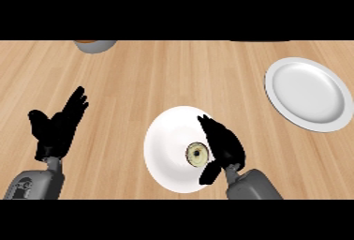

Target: Pick the cupcake from the plate and place it in the plate

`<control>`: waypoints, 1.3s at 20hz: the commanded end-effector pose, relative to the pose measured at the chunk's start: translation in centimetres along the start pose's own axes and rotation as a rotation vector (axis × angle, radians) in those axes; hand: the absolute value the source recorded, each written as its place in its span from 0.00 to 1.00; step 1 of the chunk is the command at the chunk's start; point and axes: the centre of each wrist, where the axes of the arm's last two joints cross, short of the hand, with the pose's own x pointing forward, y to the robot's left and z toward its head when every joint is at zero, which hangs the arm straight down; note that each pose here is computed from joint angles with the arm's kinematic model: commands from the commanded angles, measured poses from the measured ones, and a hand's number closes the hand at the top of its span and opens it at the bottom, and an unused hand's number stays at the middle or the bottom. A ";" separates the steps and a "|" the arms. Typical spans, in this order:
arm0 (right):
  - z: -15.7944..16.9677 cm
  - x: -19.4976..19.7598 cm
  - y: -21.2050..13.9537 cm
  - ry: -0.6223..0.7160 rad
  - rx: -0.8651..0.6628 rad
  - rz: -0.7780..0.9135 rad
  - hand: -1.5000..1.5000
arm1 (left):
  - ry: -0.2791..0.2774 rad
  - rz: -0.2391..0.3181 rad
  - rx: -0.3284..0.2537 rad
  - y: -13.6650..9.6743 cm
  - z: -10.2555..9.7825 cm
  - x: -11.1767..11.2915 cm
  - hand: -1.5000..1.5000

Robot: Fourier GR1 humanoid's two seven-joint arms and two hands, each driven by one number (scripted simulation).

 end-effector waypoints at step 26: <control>3.5 -7.7 -1.6 -0.662 0.132 0.326 1.00 | 0.023 -0.007 0.014 2.0 0.8 -1.2 0.50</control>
